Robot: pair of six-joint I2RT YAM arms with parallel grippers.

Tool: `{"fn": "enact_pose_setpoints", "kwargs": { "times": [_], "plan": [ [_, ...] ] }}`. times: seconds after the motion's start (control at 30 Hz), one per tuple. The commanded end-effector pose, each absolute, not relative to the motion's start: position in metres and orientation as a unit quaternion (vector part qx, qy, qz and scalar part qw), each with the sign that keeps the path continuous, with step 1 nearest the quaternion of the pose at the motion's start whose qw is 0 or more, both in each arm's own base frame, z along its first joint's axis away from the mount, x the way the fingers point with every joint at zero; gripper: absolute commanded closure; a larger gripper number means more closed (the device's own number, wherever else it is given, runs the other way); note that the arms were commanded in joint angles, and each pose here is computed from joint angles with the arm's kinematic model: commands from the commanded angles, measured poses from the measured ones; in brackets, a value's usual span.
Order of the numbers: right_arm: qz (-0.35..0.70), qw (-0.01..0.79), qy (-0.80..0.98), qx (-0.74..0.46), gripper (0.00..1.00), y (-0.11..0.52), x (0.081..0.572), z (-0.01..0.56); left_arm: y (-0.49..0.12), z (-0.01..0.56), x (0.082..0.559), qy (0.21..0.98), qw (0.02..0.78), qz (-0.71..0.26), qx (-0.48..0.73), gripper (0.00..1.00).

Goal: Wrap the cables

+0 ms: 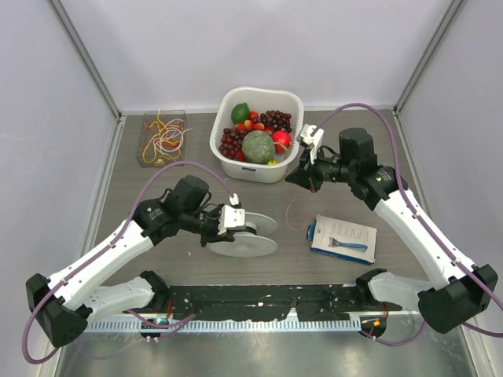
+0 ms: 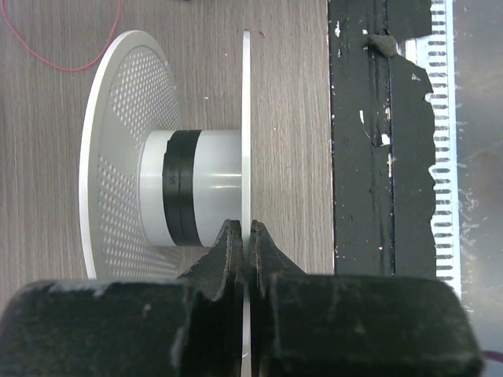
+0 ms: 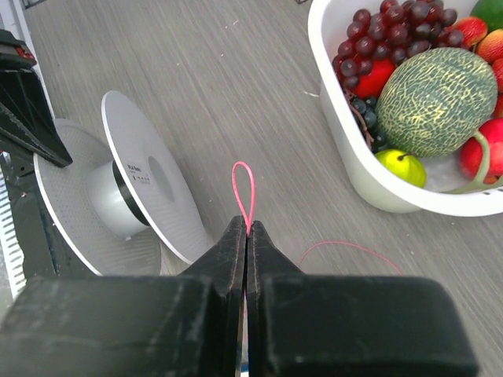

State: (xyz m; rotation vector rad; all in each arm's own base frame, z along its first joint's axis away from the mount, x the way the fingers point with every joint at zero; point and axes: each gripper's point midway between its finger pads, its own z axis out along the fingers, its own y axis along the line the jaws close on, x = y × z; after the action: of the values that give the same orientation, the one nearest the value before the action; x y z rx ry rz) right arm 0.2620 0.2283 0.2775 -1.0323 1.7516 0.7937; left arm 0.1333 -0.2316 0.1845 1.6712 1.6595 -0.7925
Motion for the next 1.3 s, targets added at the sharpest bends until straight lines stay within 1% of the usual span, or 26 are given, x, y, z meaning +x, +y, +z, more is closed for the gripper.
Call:
{"fn": "enact_pose_setpoints", "kwargs": {
  "times": [0.0,0.1,0.23,0.33,0.47,0.5,0.6,0.63,0.73,0.83,0.93,1.0,1.07,1.17,1.27],
  "plan": [
    [0.333,0.454,0.703,-0.434,0.99,0.232,0.253,0.274,-0.227,0.184,0.136,0.617,0.314,-0.272,0.669,1.00],
    [0.332,0.455,0.703,-0.435,0.99,0.232,0.253,0.274,-0.230,0.188,0.135,0.615,0.315,-0.279,0.667,1.00],
    [0.334,0.455,0.700,-0.438,0.99,0.234,0.253,0.275,-0.232,0.194,0.131,0.610,0.315,-0.292,0.666,0.98],
    [0.336,0.454,0.698,-0.441,0.99,0.235,0.254,0.275,-0.234,0.198,0.127,0.602,0.318,-0.302,0.667,0.92],
    [0.336,0.452,0.692,-0.452,0.99,0.238,0.253,0.275,-0.235,0.204,0.125,0.590,0.326,-0.307,0.672,0.83],
    [0.336,0.449,0.693,-0.453,0.99,0.237,0.253,0.275,-0.235,0.206,0.124,0.589,0.328,-0.309,0.671,0.78],
    [0.333,0.446,0.691,-0.461,0.99,0.238,0.253,0.274,-0.236,0.218,0.123,0.593,0.339,-0.317,0.658,0.62],
    [0.333,0.448,0.689,-0.463,0.99,0.239,0.254,0.276,-0.237,0.227,0.123,0.592,0.350,-0.320,0.651,0.55],
    [0.338,0.446,0.684,-0.468,0.99,0.242,0.249,0.278,-0.239,0.260,0.127,0.594,0.398,-0.330,0.617,0.40],
    [0.344,0.444,0.676,-0.477,0.99,0.248,0.241,0.281,-0.235,0.286,0.141,0.616,0.440,-0.325,0.567,0.33],
    [0.345,0.436,0.668,-0.494,0.99,0.260,0.232,0.278,-0.218,0.288,0.167,0.657,0.453,-0.311,0.516,0.28],
    [0.343,0.432,0.661,-0.510,0.99,0.270,0.226,0.275,-0.208,0.281,0.175,0.675,0.437,-0.335,0.491,0.25],
    [0.341,0.424,0.657,-0.522,0.99,0.280,0.218,0.271,-0.196,0.272,0.190,0.697,0.427,-0.345,0.461,0.25],
    [0.349,0.411,0.657,-0.527,0.99,0.290,0.210,0.265,-0.188,0.258,0.201,0.694,0.430,-0.345,0.463,0.25],
    [0.358,0.393,0.655,-0.537,0.99,0.300,0.199,0.256,-0.193,0.247,0.201,0.660,0.444,-0.350,0.495,0.27]
  ]
}}
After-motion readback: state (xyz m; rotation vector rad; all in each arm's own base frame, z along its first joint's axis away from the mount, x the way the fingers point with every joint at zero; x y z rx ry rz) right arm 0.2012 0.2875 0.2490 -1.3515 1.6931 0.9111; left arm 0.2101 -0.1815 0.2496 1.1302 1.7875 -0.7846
